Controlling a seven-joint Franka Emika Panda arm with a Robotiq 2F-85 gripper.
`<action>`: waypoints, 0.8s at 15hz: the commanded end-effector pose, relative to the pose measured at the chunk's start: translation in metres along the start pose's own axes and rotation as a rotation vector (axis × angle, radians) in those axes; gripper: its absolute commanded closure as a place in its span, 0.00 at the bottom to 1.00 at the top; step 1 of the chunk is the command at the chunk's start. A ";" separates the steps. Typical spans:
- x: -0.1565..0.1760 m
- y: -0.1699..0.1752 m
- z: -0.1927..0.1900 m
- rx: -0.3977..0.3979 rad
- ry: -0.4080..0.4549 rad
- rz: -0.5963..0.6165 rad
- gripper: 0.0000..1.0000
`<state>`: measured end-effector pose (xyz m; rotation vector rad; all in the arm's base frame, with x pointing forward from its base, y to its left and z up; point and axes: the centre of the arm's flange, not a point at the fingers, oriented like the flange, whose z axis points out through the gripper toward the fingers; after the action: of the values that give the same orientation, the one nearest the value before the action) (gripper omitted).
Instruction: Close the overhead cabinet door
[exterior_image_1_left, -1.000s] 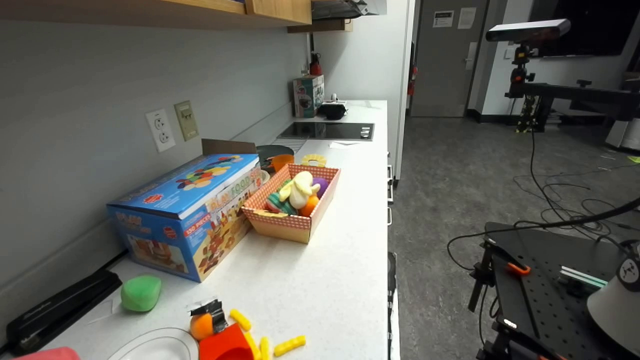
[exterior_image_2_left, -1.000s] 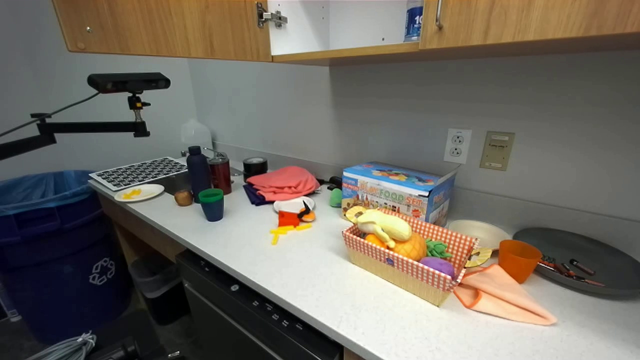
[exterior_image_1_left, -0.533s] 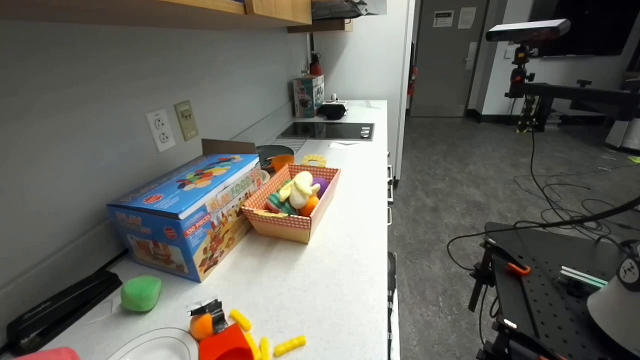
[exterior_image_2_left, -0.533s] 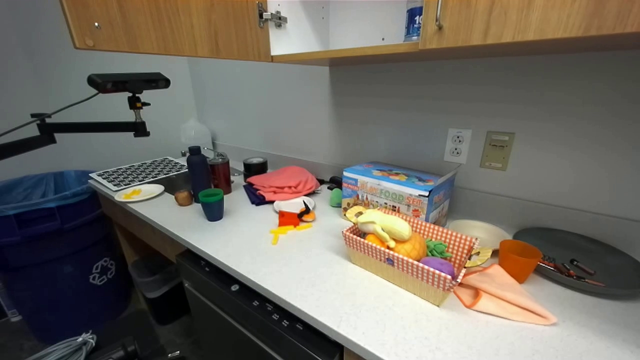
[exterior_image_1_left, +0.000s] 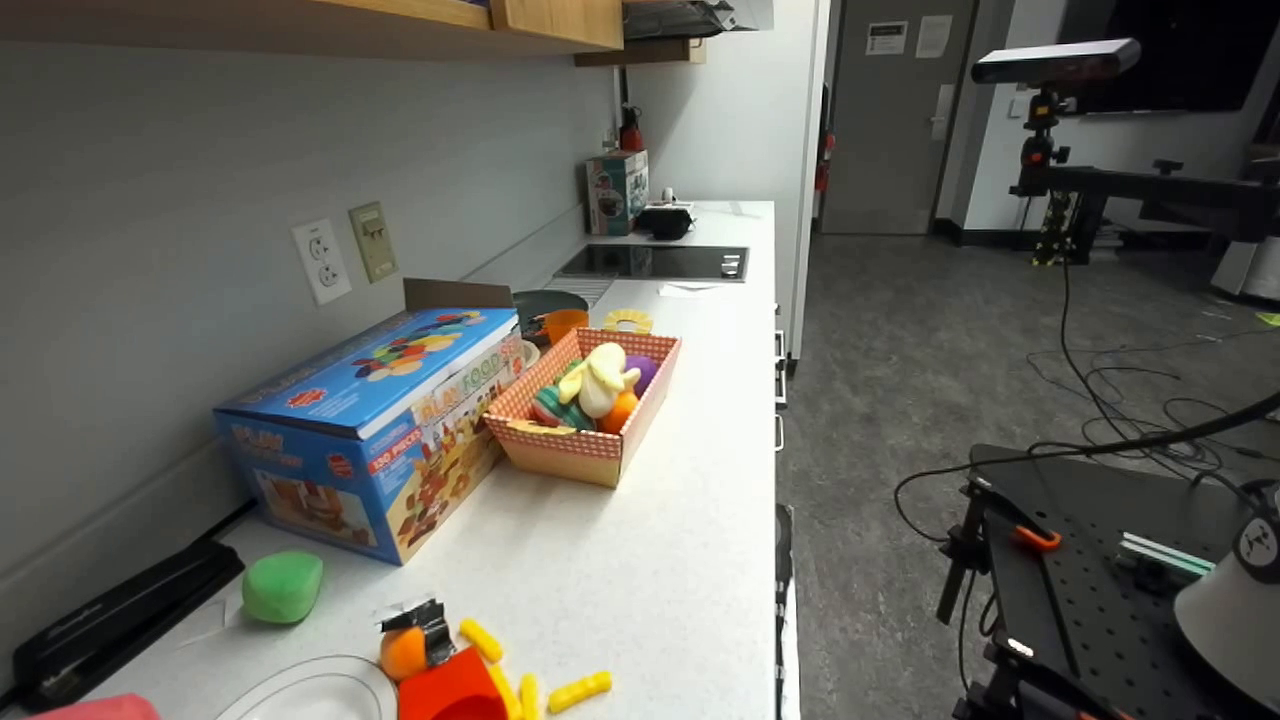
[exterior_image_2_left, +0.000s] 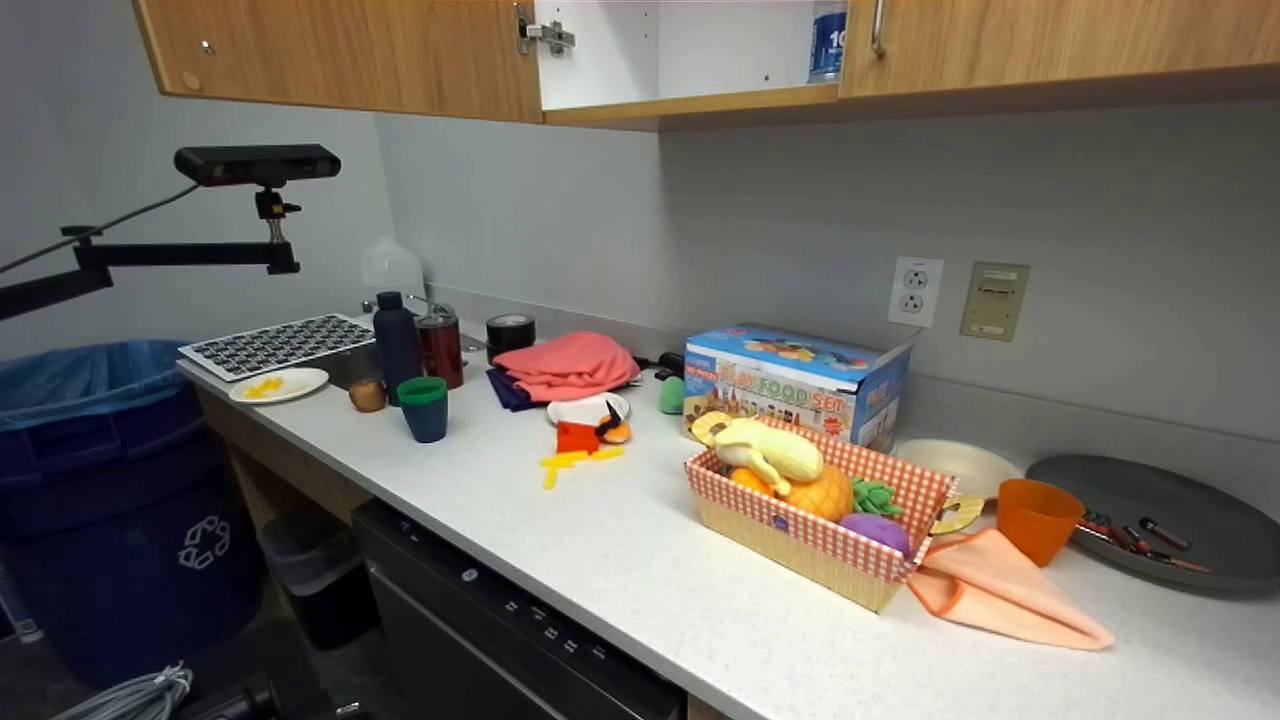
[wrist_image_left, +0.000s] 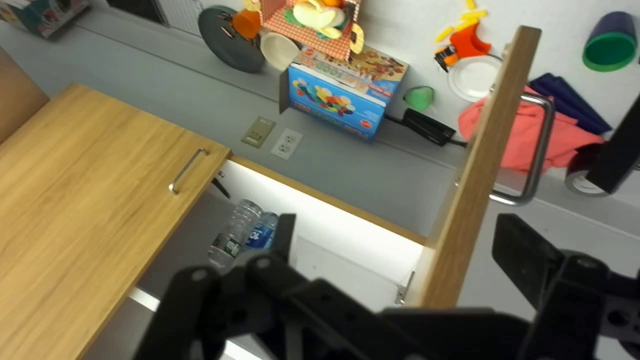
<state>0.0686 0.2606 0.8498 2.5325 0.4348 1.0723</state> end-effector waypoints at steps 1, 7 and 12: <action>0.020 -0.013 -0.006 0.114 0.077 -0.005 0.00; 0.041 -0.018 0.004 0.045 0.116 0.000 0.00; 0.045 -0.010 0.014 -0.064 0.101 0.004 0.00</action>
<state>0.1036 0.2842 0.8578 2.4939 0.4690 1.1969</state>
